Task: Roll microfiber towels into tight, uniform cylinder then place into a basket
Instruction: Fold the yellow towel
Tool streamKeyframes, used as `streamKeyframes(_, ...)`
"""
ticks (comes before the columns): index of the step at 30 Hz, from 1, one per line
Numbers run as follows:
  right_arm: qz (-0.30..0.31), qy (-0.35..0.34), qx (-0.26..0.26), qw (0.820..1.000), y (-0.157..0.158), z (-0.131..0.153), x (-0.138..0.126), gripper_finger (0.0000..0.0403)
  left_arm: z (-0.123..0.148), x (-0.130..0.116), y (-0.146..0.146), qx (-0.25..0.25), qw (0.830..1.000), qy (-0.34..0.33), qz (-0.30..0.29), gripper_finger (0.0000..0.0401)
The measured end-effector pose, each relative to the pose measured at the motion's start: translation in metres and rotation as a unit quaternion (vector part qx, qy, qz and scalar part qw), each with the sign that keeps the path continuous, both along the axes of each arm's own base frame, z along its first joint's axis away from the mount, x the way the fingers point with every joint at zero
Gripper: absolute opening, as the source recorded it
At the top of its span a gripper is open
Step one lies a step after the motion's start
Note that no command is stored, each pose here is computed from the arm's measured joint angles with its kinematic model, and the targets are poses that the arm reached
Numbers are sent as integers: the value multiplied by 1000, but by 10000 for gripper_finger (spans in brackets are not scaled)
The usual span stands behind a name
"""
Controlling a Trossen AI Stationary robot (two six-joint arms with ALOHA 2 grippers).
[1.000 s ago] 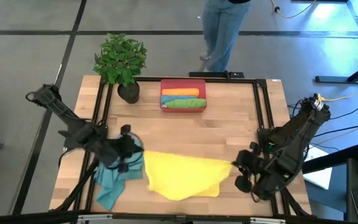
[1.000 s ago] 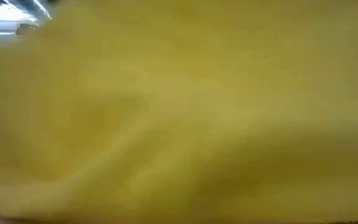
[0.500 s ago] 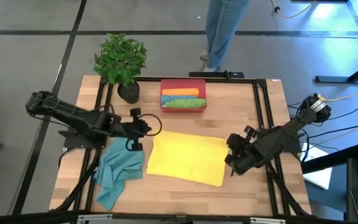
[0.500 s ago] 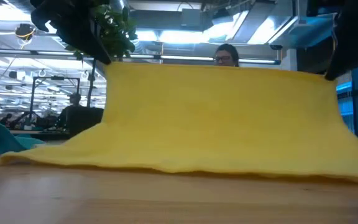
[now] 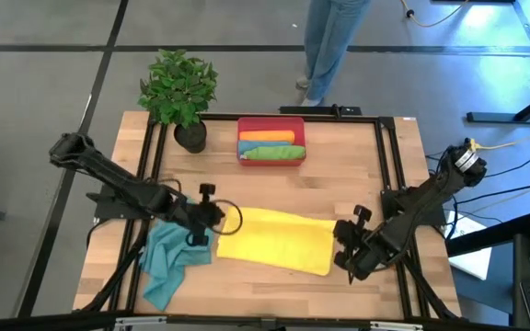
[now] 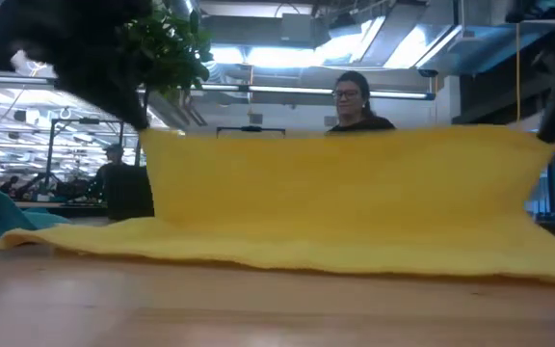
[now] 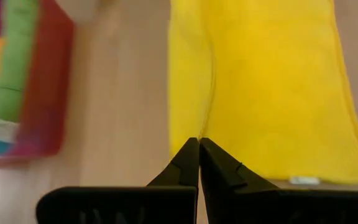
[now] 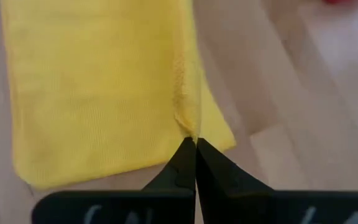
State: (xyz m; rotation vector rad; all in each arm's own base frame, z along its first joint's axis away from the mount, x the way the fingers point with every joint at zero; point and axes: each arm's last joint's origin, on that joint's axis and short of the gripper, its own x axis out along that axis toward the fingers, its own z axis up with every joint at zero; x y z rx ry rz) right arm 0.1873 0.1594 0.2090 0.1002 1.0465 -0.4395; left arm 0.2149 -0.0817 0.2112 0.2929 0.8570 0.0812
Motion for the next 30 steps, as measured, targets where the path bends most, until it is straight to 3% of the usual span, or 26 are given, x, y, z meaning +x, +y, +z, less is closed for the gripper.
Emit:
streamKeyframes(10,138,-60,74,986,34,-30,-2,1,-33,1,-28,5,998,60,-18,0)
streamKeyframes(17,149,-76,126,978,33,-52,-7,1,-33,-6,-40,-8,998,55,-27,0)
streamKeyframes(24,175,-100,154,967,40,-47,-2,0,-33,-10,-50,-13,998,49,-47,0)
streamKeyframes(30,186,-78,196,960,44,-44,-2,0,-28,-5,-57,-55,996,17,-63,0)
